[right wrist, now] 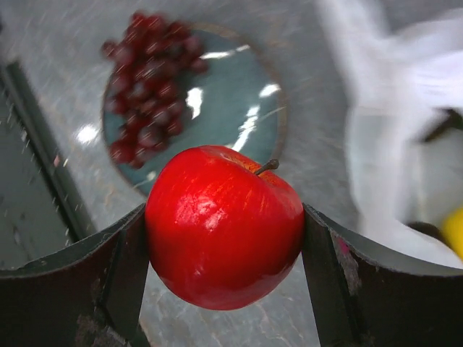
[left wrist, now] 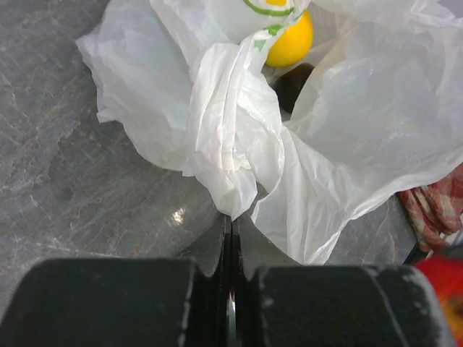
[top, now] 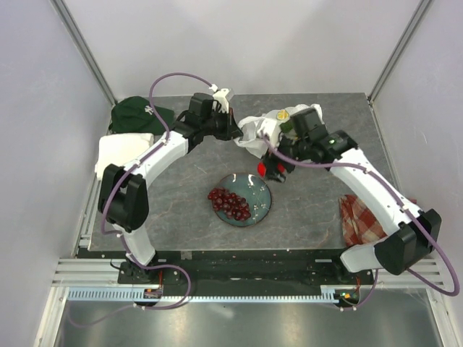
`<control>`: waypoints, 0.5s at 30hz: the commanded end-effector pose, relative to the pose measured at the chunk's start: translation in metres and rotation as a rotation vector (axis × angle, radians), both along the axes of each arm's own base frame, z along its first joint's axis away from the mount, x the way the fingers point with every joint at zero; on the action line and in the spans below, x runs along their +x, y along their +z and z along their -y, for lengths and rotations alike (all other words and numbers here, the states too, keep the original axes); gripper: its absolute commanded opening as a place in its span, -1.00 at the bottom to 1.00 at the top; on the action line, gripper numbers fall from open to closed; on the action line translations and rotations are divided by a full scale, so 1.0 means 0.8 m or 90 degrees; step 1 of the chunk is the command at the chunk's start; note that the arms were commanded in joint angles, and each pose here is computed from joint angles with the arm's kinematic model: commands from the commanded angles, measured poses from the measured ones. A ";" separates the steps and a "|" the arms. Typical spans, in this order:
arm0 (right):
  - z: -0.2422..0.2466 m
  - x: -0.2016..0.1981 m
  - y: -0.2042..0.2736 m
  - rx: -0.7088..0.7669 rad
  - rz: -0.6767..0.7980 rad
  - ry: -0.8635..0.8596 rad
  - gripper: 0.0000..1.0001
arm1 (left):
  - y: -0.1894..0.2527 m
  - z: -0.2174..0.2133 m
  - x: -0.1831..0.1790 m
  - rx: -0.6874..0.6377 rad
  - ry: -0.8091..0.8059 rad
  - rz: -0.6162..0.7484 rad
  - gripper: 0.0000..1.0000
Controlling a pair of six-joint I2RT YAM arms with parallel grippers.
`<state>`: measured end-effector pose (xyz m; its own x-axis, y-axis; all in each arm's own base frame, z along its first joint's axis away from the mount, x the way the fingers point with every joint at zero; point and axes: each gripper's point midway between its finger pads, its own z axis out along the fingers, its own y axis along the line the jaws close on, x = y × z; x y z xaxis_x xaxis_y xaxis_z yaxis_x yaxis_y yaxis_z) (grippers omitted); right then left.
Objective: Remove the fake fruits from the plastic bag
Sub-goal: Place the fake fruit on the plate.
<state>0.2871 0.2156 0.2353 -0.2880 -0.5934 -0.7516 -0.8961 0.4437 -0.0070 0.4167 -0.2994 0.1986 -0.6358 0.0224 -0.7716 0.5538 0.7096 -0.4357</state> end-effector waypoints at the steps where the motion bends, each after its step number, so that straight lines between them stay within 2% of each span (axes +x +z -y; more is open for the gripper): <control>1: -0.026 -0.052 -0.044 -0.048 -0.001 0.170 -0.32 | 0.028 0.008 0.024 -0.037 0.002 0.026 -0.97; 7: -0.030 -0.075 -0.129 -0.118 -0.042 0.252 -0.33 | 0.034 0.012 0.028 -0.049 -0.003 0.027 -0.97; 15: -0.045 -0.070 -0.189 -0.189 -0.019 0.307 -0.32 | 0.034 0.010 0.027 -0.046 0.000 0.031 -0.97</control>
<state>0.2172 0.2366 0.0919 -0.0588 -0.8525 -0.5194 -0.9981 0.0403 0.0469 0.4341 -0.3005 0.2042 -0.6248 -0.0017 -0.7808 0.5506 0.7081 -0.4421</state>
